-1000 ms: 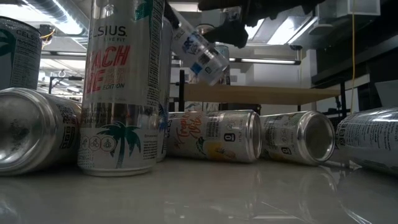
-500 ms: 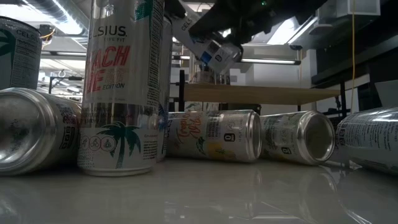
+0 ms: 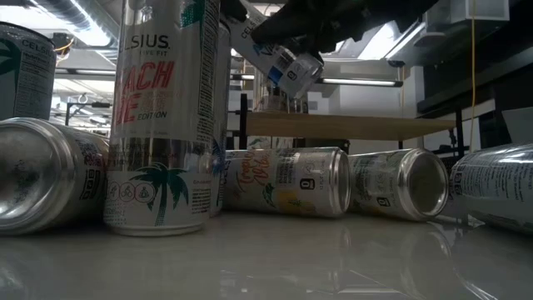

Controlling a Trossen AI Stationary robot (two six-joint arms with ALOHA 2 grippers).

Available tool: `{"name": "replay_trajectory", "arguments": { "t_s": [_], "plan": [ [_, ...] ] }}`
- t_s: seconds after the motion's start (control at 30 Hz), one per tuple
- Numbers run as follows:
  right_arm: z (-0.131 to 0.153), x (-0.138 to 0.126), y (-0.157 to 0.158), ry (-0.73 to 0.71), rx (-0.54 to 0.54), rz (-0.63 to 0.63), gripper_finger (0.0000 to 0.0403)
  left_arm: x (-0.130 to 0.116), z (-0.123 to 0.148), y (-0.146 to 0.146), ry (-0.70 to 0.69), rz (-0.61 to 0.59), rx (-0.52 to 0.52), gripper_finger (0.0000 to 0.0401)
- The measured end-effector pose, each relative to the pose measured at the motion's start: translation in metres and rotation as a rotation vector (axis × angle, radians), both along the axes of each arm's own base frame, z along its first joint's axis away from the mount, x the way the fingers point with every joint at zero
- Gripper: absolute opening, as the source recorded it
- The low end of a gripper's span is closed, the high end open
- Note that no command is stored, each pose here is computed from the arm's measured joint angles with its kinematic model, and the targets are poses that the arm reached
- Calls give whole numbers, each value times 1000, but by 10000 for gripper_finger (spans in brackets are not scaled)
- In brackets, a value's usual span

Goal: Place canned beverage on shelf
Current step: Put the blue soda can on the shelf aligned with the other blue soda can

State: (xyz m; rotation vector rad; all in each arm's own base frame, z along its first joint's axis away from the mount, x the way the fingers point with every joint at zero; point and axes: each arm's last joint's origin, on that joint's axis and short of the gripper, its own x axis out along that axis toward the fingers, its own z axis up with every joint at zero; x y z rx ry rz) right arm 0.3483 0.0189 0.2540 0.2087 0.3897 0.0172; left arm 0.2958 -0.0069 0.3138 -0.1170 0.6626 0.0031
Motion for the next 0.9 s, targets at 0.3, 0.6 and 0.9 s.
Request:
{"name": "replay_trajectory", "arguments": {
  "t_s": [0.3, 0.6, 0.9],
  "plan": [
    [5, -4, 0, -4, 23, 21, 245, 0, 2, 0, -15, 8, -23, 283],
    [14, -18, -1, 49, 16, 13, 249, -13, 18, 0, -65, 23, -56, 302],
    [37, -41, -2, 48, 10, 4, 250, -29, 26, -3, -59, 4, -66, 303]
  ]
}}
